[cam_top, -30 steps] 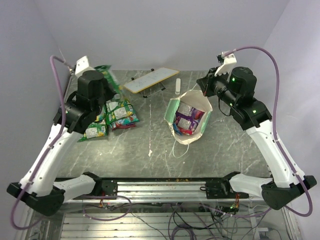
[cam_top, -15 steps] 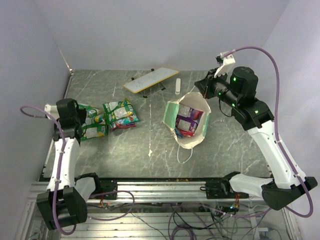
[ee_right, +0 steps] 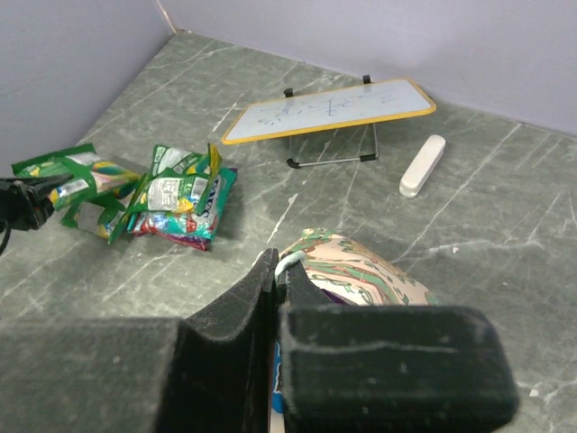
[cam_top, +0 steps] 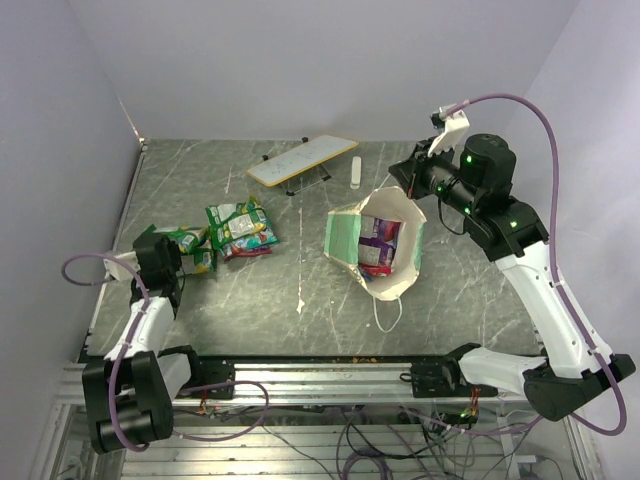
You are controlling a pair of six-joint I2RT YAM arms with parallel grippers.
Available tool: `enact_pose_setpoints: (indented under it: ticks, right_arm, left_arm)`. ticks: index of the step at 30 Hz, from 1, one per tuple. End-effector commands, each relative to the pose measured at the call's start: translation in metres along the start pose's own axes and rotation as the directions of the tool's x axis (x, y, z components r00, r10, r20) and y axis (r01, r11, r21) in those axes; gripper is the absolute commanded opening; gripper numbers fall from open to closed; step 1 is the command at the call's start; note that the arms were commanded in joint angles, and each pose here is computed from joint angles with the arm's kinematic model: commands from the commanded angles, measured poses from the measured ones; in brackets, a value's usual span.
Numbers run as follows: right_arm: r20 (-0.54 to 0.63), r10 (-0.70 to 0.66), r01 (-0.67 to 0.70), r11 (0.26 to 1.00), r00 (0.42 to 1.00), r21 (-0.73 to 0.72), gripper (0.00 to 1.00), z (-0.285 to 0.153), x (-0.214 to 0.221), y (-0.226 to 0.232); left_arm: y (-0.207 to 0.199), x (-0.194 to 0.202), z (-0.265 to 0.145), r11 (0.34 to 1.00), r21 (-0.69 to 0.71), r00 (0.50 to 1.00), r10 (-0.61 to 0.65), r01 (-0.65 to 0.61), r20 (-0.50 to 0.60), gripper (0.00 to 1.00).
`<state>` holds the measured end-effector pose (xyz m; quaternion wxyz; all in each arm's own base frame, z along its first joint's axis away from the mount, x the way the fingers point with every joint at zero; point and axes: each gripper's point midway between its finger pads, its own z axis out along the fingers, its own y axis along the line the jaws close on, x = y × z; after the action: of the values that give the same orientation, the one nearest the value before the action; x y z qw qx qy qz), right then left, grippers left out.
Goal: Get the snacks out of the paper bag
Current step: Place the snack at the center of the board, then adjust the paper bag at the center of the board.
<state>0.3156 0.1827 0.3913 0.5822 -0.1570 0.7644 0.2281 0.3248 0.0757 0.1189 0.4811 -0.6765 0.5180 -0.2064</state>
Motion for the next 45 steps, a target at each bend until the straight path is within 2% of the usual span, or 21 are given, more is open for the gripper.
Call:
enact_pose_setpoints:
  ticks: [1, 4, 10, 16, 19, 25, 31, 33, 39, 45]
  right_arm:
    - [0.069, -0.009, 0.01, 1.0, 0.998, -0.018, 0.0, -0.005, -0.022, 0.004]
    - [0.068, -0.003, 0.004, 1.0, 0.998, -0.019, 0.0, -0.003, -0.021, 0.004]
    - [0.067, 0.002, 0.001, 0.999, 0.998, -0.047, 0.0, -0.001, -0.02, 0.009]
    - [0.067, 0.008, -0.004, 0.998, 0.998, -0.062, 0.0, 0.0, -0.018, 0.011]
    - [0.07, 0.007, -0.003, 0.998, 0.998, -0.062, 0.0, -0.001, -0.018, 0.012]
    - [0.075, 0.007, -0.002, 0.998, 0.997, -0.065, 0.0, -0.003, -0.018, 0.012]
    - [0.075, -0.003, 0.006, 0.999, 0.997, -0.046, 0.0, -0.004, -0.019, 0.009]
    - [0.065, -0.014, 0.015, 1.0, 0.998, -0.01, 0.0, -0.003, -0.02, 0.002]
    - [0.058, -0.137, 0.125, 0.975, 0.989, 0.185, 0.0, -0.008, -0.042, -0.033]
    - [0.039, -0.281, 0.242, 0.882, 0.959, 0.404, 0.0, -0.015, -0.072, -0.073]
  left_arm:
    - [-0.01, -0.005, 0.004, 0.988, 0.118, 0.994, -0.105, 0.101, 0.025, 0.09]
    - [0.015, 0.001, 0.002, 0.995, 0.057, 0.996, -0.084, 0.084, 0.008, 0.16]
    - [0.054, 0.01, -0.003, 0.996, -0.059, 0.998, -0.063, 0.062, -0.026, 0.38]
    - [0.073, 0.014, -0.008, 0.988, -0.155, 0.998, -0.027, 0.018, -0.052, 0.54]
    - [0.069, 0.017, -0.011, 0.985, -0.171, 0.997, -0.01, -0.004, -0.079, 0.63]
    - [0.061, 0.018, -0.019, 0.971, -0.221, 0.99, 0.069, -0.095, -0.125, 0.99]
    - [0.072, 0.019, -0.041, 0.892, -0.406, 0.97, 0.122, -0.201, -0.211, 0.99]
    - [0.067, 0.016, -0.047, 0.875, -0.423, 0.963, 0.147, -0.234, -0.227, 1.0]
    - [0.028, 0.014, -0.061, 0.876, -0.334, 0.921, 0.25, -0.347, -0.299, 1.0]
    - [0.01, 0.025, -0.081, 0.875, -0.244, 0.865, 0.302, -0.418, -0.4, 1.0]
